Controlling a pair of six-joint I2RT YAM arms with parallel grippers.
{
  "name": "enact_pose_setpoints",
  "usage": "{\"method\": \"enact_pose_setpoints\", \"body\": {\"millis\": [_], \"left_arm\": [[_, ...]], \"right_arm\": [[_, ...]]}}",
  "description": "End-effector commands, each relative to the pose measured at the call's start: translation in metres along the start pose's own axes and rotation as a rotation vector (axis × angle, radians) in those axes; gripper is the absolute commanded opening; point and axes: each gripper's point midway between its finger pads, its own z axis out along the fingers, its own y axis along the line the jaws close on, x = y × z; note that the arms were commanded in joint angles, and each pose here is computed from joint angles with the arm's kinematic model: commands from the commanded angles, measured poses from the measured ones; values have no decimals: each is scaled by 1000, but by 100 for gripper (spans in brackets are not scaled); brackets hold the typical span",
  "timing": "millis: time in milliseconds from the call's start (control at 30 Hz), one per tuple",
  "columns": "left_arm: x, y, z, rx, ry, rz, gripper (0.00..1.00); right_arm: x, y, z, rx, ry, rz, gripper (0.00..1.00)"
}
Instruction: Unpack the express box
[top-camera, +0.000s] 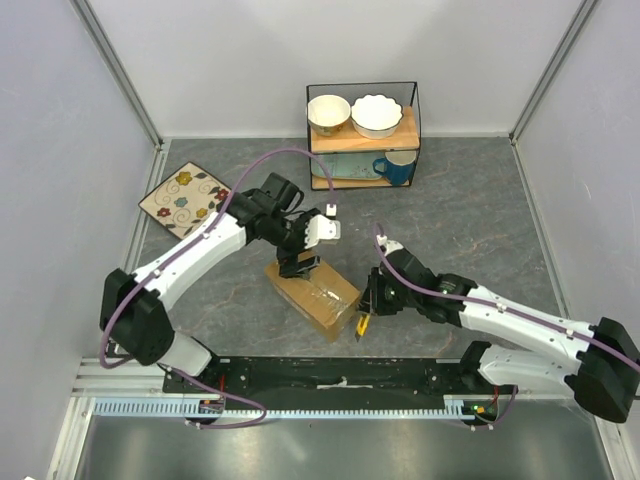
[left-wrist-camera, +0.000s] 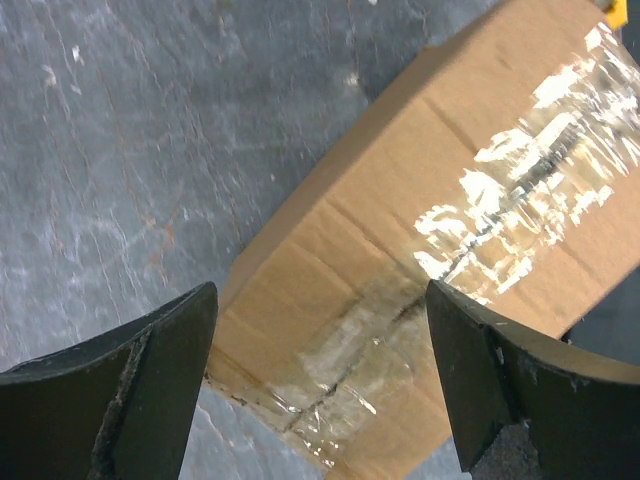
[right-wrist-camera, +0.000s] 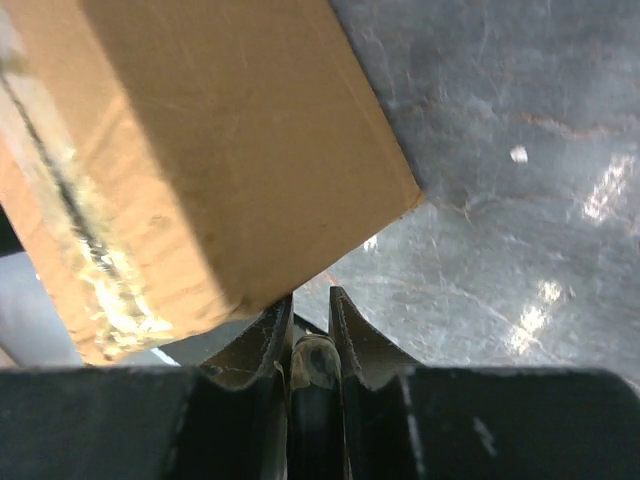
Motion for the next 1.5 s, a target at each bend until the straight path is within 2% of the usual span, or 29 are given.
{"method": "enact_pose_setpoints", "body": {"millis": [0,267,533,933,1067,1233,1367,1467], "left_arm": [[8,-20,-23,-27,3,17,91],[4,-46,-36,-25,-64,3,94],[-7,-36,-34,-33,-86,65,94],[-26,-36,-26,25,-139,76,99],[-28,-43,-33,28,-153,105,99],[-31,-46,-41,8,-144,82,99],[-29,-41,-46,-40,-105,83,99],[-30,-45,-44,-74,-83,168,99]], "right_arm": [[-52,34,-3,-46,-152,-68,0],[-81,60,9,-93,-193,-86,0],[-83,61,17,-102,-190,-84,0],[-123,74,25,-127,-250,-68,0],[-133,51,3,-108,-327,15,0],[-159,15,-30,-63,-513,216,0],[-163,-1,-34,-85,-594,395,0],[-166,-1,-32,-138,-625,487,0]]}}
